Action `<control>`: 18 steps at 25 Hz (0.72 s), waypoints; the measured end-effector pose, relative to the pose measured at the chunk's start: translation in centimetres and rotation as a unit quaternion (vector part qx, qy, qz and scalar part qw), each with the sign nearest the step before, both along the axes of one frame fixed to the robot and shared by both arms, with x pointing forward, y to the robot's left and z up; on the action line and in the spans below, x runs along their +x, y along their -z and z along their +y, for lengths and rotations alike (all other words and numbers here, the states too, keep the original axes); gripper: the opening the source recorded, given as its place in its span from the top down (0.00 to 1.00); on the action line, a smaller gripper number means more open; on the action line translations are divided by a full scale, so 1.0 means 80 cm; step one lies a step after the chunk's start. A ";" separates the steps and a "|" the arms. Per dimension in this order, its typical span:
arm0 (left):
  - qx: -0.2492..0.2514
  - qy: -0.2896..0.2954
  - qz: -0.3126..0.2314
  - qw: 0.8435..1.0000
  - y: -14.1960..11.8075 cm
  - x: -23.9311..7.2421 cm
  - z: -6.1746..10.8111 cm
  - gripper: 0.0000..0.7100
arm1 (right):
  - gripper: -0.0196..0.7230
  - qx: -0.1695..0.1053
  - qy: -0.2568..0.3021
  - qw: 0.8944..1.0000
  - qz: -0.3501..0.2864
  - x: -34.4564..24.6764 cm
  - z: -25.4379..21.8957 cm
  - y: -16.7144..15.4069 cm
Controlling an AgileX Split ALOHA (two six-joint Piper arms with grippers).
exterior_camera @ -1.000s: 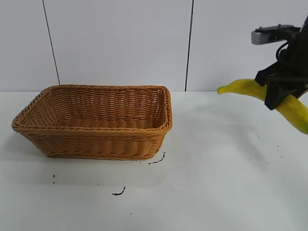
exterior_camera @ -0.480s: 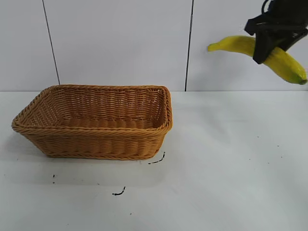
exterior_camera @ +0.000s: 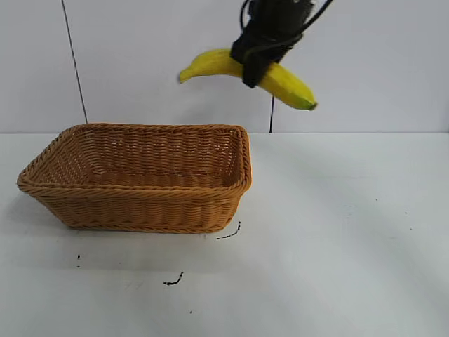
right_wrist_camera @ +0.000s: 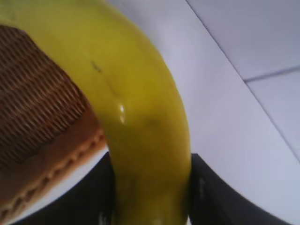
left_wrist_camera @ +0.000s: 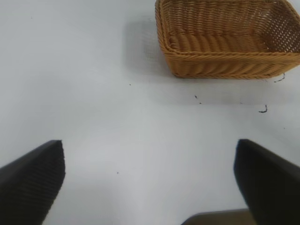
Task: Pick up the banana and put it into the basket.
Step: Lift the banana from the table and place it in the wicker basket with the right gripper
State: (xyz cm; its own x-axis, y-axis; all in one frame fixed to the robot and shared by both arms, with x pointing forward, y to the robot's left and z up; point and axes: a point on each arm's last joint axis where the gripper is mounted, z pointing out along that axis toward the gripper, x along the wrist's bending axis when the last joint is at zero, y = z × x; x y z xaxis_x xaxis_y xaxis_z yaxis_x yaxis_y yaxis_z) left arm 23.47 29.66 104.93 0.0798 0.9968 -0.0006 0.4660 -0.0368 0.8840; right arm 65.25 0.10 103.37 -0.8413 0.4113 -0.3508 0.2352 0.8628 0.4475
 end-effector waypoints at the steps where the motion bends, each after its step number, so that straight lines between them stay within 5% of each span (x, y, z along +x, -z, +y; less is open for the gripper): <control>1: 0.000 0.000 0.000 1.000 0.000 0.000 0.000 0.02 | 0.55 -0.002 -0.014 1.000 -0.004 -0.005 0.012 0.006; 12: 0.000 0.000 0.000 1.000 0.000 0.000 0.000 0.02 | 0.55 -0.015 -0.047 0.999 -0.003 0.008 0.054 0.120; 18: 0.000 0.000 0.000 1.000 0.000 0.000 0.000 0.02 | 0.55 -0.021 -0.047 0.999 0.005 0.012 0.054 0.145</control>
State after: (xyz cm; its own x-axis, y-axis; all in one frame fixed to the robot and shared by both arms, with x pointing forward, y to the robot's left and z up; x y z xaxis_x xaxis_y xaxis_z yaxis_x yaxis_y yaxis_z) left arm 23.47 29.66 104.93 0.0798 0.9968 -0.0006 0.4660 -0.0368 0.8840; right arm 66.22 4.46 91.81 -0.8788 0.3163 -0.3573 0.1571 0.8988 0.4093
